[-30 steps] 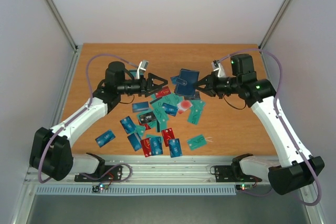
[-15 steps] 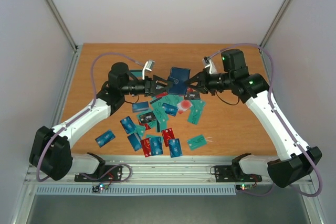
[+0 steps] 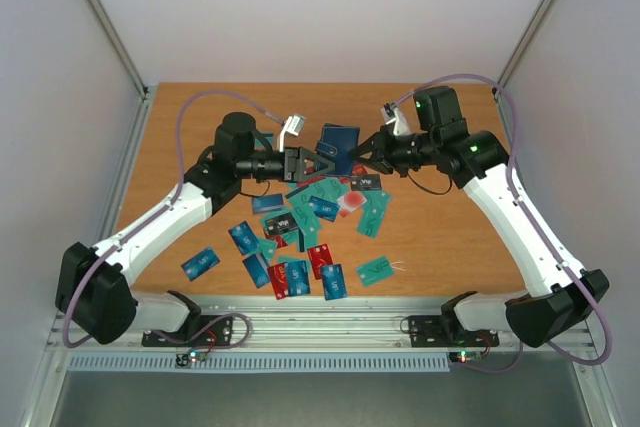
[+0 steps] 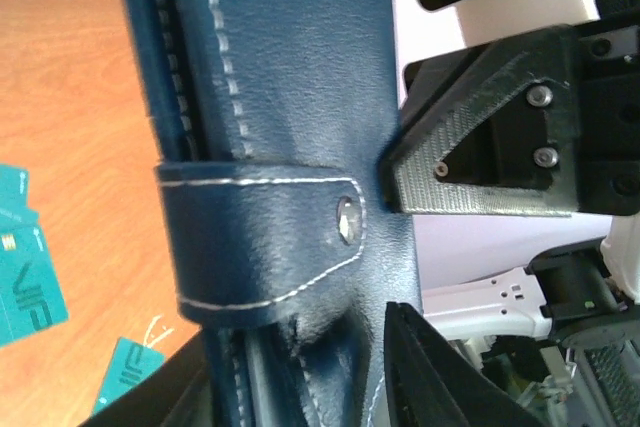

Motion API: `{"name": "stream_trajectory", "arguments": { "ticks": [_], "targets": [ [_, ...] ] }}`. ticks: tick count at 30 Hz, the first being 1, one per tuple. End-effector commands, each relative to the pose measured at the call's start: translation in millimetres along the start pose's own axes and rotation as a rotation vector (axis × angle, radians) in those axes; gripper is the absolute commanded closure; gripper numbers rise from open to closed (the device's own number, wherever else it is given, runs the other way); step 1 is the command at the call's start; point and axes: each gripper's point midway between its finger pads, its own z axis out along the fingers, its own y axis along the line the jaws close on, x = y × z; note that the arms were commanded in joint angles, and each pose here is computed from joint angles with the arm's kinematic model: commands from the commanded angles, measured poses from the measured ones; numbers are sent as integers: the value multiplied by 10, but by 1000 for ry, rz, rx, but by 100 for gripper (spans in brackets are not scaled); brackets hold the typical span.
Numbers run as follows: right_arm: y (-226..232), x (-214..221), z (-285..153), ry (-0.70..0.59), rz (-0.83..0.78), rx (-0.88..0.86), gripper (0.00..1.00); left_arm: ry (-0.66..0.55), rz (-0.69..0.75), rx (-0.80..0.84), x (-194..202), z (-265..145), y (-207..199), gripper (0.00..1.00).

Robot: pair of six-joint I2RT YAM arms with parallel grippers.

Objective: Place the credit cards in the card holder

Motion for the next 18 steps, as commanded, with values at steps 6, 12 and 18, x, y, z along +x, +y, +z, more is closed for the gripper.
{"name": "stream_trajectory", "arguments": {
  "ticks": [6, 12, 18],
  "targets": [
    [42, 33, -45, 24, -49, 30, 42, -2, 68, 7, -93, -17, -182, 81],
    [68, 8, -280, 10, -127, 24, 4, 2, 52, 144, -190, -29, -521, 85],
    [306, 28, -531, -11, -178, -174, 4, 11, -32, 253, -330, -32, -786, 89]
  ]
}}
